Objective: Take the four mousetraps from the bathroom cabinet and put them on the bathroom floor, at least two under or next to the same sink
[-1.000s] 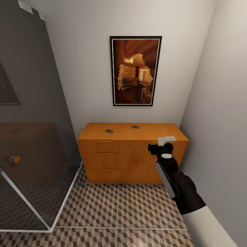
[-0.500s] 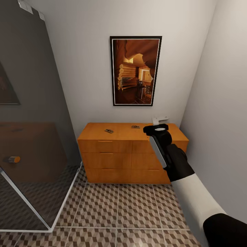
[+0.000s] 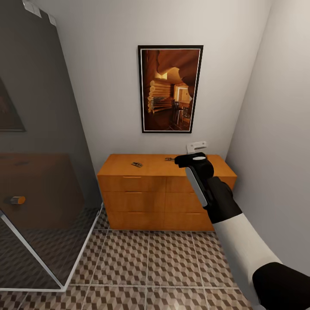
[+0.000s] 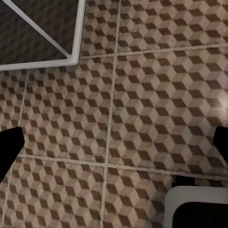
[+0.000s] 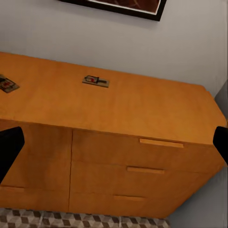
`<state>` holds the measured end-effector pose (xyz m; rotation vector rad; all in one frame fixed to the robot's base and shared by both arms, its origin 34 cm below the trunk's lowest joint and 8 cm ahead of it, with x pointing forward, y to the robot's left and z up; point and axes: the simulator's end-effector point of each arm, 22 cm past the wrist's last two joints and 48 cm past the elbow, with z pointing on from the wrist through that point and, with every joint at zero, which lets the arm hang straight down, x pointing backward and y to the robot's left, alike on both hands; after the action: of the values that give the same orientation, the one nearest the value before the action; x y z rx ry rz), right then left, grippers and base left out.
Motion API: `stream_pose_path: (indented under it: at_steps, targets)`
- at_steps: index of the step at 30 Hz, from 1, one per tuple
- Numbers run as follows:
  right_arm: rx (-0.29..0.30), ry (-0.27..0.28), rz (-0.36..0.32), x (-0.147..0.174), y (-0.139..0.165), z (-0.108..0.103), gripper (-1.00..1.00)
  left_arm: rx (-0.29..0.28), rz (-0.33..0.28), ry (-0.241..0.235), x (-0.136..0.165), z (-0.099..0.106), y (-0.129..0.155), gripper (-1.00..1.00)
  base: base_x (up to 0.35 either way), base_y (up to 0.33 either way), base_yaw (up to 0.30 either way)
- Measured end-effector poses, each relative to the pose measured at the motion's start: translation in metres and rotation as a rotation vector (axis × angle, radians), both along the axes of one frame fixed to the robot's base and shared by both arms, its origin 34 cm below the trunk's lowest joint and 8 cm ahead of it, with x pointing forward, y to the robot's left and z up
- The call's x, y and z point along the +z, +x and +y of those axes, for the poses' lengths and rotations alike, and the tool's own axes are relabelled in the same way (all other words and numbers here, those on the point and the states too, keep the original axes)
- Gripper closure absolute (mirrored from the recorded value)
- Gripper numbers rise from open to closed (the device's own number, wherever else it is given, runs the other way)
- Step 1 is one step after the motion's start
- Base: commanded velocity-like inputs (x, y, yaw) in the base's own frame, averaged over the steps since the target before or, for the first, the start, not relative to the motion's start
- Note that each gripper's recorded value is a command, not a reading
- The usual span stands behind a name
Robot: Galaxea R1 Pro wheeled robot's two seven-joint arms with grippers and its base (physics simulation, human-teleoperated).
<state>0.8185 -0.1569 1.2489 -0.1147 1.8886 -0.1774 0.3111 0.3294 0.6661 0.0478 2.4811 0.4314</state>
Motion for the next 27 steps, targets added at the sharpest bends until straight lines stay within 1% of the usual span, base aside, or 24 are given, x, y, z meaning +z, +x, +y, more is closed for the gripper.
stream_pose_path:
  at_steps: [3, 7, 27]
  targets:
    - [0.016, 0.005, 0.003, -0.0002, 0.0, 0.0033, -1.0, 0.0, 0.0, 0.0, 0.0, -0.0002, 0.0, -1.0, 0.0, 0.0, 0.057]
    - [0.026, 0.008, 0.003, -0.0002, 0.0001, 0.0054, -1.0, 0.0, 0.0, 0.0, 0.0, -0.0003, 0.0, -1.0, 0.0, 0.0, 0.172]
    - [0.034, 0.009, 0.009, -0.0028, 0.0006, 0.0074, -1.0, 0.0, 0.001, -0.001, -0.0003, -0.0011, -0.0004, -1.0, 0.0, 0.0, 0.271]
